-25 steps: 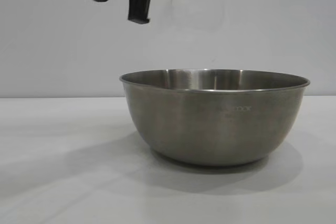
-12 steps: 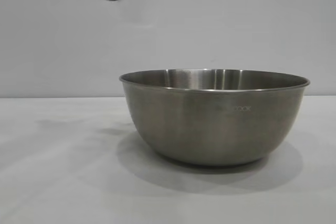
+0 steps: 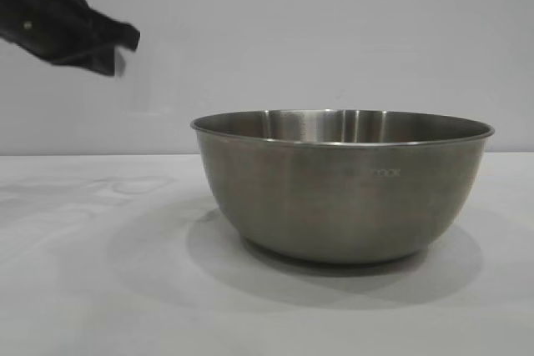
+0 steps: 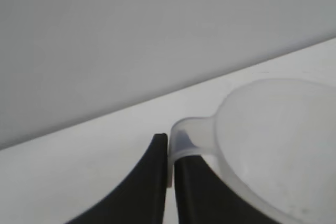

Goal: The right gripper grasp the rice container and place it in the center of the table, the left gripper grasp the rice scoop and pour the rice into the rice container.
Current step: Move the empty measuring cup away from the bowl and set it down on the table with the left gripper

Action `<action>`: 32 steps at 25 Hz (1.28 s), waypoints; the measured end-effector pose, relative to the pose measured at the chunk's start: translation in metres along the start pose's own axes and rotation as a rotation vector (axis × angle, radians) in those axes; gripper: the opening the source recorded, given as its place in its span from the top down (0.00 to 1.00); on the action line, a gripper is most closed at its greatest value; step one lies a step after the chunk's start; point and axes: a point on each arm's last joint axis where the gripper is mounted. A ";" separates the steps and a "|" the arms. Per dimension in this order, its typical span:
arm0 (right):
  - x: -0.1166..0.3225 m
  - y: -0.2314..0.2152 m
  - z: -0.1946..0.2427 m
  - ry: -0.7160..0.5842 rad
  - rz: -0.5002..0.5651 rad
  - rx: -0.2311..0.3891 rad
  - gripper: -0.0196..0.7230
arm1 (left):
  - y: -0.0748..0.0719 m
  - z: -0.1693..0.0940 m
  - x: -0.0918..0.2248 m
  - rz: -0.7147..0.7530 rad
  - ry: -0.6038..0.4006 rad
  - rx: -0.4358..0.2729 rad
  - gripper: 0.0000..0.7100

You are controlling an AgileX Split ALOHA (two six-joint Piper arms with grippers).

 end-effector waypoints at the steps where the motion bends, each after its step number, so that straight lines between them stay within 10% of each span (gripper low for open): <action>1: 0.000 0.000 0.000 0.000 0.000 0.000 0.49 | -0.001 0.002 0.005 -0.002 0.011 0.005 1.00; 32: 0.000 0.000 0.000 0.000 0.000 0.000 0.49 | -0.037 -0.045 0.078 -0.091 0.064 0.021 0.93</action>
Point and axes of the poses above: a point on each arm's last joint axis where the gripper is mounted, z pointing out along that axis toward the gripper, y along the wrist's bending axis when the last joint is at zero, x = y × z, and after that the axes turned 15 degrees about z, right-handed
